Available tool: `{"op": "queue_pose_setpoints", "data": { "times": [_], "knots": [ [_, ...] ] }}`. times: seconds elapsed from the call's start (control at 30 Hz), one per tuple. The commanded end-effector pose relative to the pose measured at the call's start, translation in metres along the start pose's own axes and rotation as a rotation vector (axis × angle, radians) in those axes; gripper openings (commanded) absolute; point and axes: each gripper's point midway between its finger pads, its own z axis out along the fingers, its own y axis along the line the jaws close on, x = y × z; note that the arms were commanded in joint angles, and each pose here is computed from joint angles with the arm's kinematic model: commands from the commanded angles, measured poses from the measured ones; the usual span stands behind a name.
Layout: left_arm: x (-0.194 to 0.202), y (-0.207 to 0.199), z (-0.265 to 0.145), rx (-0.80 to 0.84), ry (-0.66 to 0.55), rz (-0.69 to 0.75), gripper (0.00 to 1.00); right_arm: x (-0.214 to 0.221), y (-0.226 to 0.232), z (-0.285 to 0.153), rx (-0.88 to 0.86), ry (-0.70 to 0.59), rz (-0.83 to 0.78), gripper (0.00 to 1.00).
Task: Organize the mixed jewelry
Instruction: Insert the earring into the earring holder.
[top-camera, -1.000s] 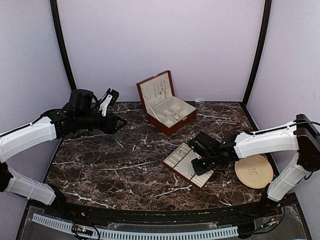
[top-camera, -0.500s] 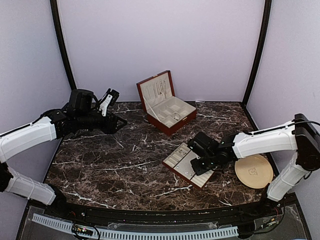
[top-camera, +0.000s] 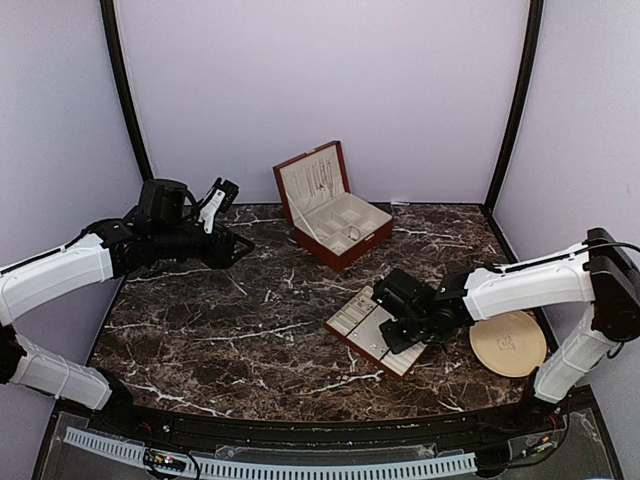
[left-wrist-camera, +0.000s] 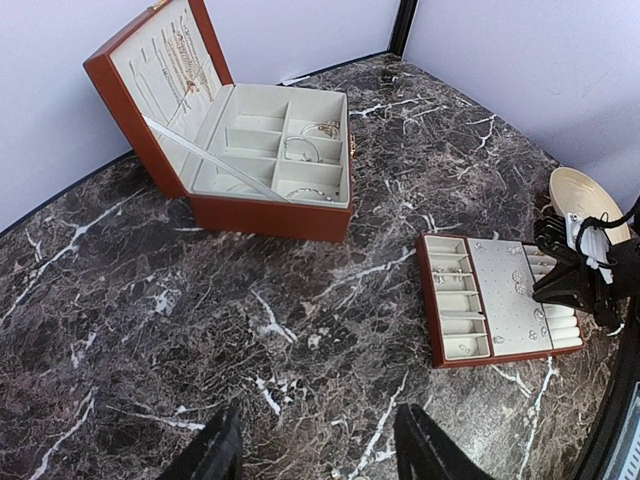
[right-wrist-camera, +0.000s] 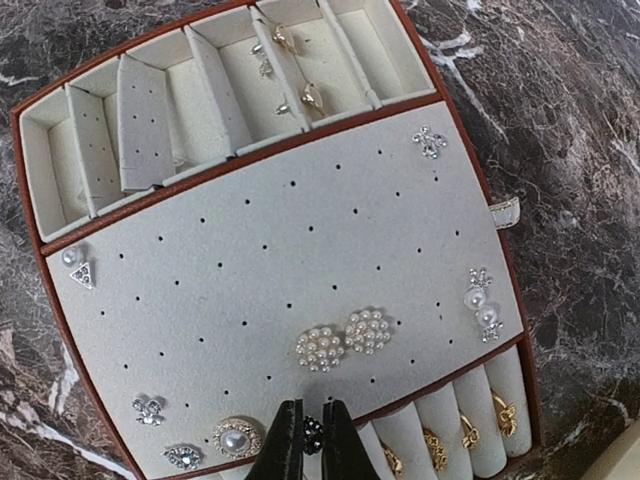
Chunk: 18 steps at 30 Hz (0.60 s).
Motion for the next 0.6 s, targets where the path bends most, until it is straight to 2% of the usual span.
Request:
{"op": "queue_pose_setpoints", "data": {
  "times": [0.0, 0.57],
  "knots": [
    [-0.003, 0.0, -0.005, 0.004, -0.023, 0.01, 0.54, -0.006, 0.007, -0.005, 0.028, -0.03, -0.051, 0.08],
    [-0.004, -0.001, -0.008, 0.005, -0.031, 0.011, 0.54, 0.01, 0.026, -0.002, 0.126, -0.026, -0.164, 0.08]
  ]
}}
